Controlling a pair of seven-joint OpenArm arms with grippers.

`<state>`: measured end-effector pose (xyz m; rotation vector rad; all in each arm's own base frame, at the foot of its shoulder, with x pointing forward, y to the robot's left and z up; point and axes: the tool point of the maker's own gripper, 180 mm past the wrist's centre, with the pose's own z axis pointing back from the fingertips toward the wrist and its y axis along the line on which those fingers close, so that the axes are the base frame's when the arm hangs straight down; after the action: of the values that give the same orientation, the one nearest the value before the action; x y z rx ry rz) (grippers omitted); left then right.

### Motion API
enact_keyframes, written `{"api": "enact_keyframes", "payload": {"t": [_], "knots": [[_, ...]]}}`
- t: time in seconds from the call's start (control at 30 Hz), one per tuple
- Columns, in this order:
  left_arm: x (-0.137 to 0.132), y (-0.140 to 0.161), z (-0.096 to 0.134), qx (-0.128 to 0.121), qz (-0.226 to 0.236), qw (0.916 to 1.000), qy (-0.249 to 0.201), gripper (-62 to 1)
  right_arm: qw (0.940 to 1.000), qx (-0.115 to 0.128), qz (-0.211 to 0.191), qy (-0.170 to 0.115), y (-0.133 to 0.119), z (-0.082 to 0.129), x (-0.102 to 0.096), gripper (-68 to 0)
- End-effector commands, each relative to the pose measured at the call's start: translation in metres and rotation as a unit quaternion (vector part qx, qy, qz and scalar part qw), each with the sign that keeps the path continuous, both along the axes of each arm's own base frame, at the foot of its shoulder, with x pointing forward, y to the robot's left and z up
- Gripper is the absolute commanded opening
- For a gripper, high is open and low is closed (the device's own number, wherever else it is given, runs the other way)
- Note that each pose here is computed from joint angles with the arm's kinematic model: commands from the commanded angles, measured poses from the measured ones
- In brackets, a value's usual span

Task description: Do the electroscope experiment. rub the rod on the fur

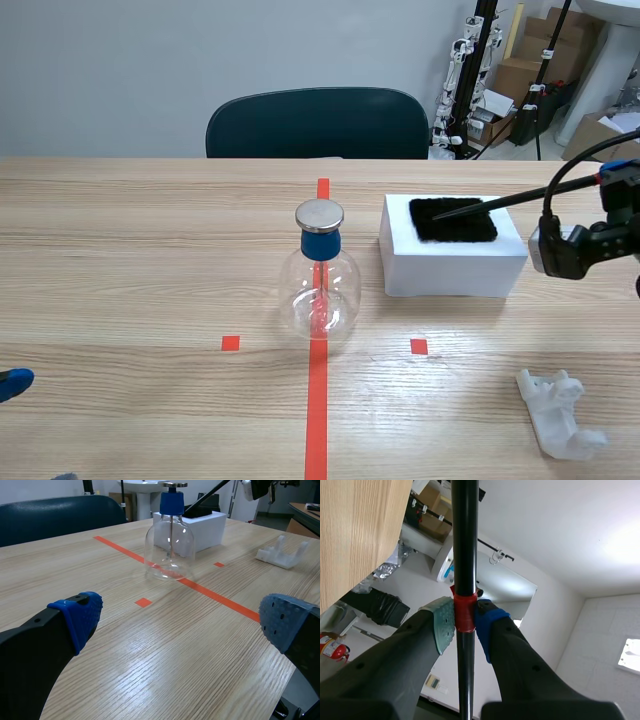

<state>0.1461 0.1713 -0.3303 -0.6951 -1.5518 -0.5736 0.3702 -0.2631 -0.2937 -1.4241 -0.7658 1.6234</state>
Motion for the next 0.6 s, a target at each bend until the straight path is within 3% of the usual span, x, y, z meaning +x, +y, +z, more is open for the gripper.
{"api": "enact_keyframes", "payload": {"t": [0.0, 0.17, 0.4, 0.57], "knots": [[0.002, 0.002, 0.013, -0.017, -0.001, 0.9996, -0.023, 1.4, 0.9994, -0.026, -0.015, -0.014, -0.025, 0.021, 0.004, -63.8], [0.002, 0.002, 0.013, -0.017, -0.001, 0.9996, -0.023, 1.4, 0.9993, -0.028, -0.022, -0.010, -0.037, 0.024, 0.003, -63.8], [0.002, 0.002, 0.013, -0.017, -0.001, 0.9996, -0.023, 1.4, 0.9997, -0.016, -0.006, -0.018, -0.008, 0.014, 0.005, -63.8], [0.002, 0.002, 0.013, -0.017, -0.001, 0.9996, -0.023, 1.4, 0.9994, -0.018, -0.019, -0.021, -0.016, 0.017, 0.005, -63.8]]}}
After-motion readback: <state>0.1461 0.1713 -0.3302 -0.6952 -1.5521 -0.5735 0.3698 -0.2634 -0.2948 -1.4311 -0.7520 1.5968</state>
